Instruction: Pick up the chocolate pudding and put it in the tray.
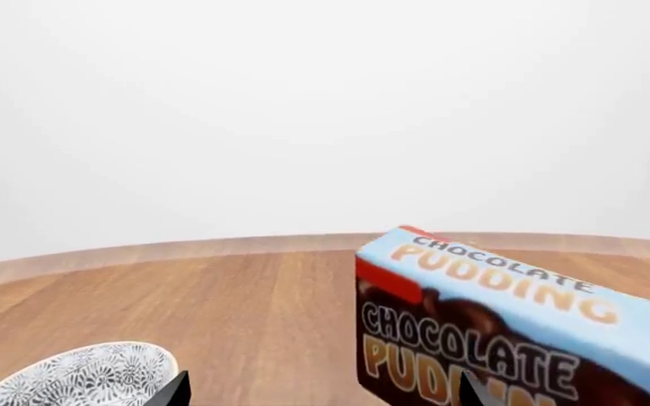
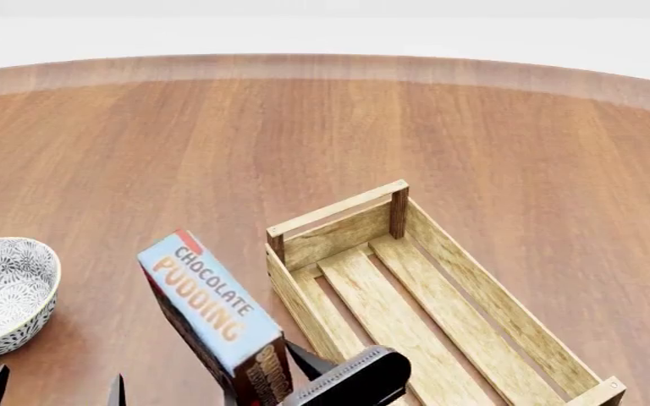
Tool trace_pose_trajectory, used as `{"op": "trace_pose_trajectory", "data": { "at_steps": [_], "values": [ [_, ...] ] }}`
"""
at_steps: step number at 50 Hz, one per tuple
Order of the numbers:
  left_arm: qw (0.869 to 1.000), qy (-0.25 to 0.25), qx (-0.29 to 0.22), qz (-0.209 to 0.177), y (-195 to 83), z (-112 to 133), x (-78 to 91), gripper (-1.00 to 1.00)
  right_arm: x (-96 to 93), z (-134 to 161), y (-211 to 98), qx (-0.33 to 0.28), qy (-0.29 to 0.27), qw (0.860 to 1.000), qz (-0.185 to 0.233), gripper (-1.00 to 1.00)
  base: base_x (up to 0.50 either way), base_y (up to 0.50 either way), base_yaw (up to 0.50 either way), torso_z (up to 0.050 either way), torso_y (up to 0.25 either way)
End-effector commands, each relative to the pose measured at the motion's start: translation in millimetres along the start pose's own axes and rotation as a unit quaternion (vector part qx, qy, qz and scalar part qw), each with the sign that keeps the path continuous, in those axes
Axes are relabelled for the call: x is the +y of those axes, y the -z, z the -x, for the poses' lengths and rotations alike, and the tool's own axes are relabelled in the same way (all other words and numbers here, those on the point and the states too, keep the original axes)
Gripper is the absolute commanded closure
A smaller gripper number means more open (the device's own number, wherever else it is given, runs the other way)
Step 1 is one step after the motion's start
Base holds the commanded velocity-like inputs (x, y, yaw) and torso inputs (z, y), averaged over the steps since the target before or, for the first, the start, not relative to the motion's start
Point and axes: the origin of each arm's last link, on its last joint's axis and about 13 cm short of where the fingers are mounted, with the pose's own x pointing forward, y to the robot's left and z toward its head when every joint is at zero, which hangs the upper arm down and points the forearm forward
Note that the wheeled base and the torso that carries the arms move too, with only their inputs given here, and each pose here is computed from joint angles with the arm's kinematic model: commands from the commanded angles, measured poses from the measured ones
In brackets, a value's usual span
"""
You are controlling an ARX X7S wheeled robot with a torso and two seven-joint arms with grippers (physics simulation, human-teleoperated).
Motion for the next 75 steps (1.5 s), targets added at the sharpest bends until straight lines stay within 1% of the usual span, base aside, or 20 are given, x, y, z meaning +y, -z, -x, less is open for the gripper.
{"op": "trace_pose_trajectory", "data": {
  "at_steps": [1, 10, 12, 21, 44, 60, 75],
  "values": [
    [1.0, 0.0, 0.0, 0.0, -0.3, -0.1, 0.0, -1.0, -16.0, -2.5, -21.3, -0.018, 0.025, 0.999, 0.026, 1.0, 0.0, 0.0, 0.0, 0.0, 0.0],
    [1.0, -0.002, 0.001, -0.002, 1.3, -1.1, 0.1, -1.0, -32.6, -4.9, -24.4, -0.019, 0.054, 0.998, 0.024, 1.0, 0.0, 0.0, 0.0, 0.0, 0.0],
    [1.0, -0.002, 0.002, -0.002, 0.6, -0.7, 0.0, -1.0, -36.3, -4.7, -23.4, -0.014, 0.062, 0.997, 0.031, 1.0, 0.0, 0.0, 0.0, 0.0, 0.0],
    [1.0, -0.002, 0.002, -0.003, 1.3, -1.2, 0.0, -1.0, -50.3, -2.6, -28.3, -0.016, 0.087, 0.996, 0.026, 1.0, 0.0, 0.0, 0.0, 0.0, 0.0],
    [1.0, -0.002, 0.002, -0.003, 1.7, -1.8, -0.3, -1.0, -75.6, 5.2, -31.7, -0.005, 0.134, 0.991, 0.028, 1.0, 0.0, 0.0, 0.0, 0.0, 0.0],
    [1.0, -0.003, 0.004, -0.003, 2.6, -1.5, -0.1, -1.0, -90.6, 11.6, -11.9, 0.013, 0.171, 0.985, 0.012, 1.0, 0.0, 0.0, 0.0, 0.0, 0.0],
    [1.0, -0.003, 0.005, -0.003, 3.4, -1.7, 0.0, -1.0, -96.7, 16.9, 2.8, 0.021, 0.192, 0.981, -0.004, 1.0, 0.0, 0.0, 0.0, 0.0, 0.0]
  ]
}}
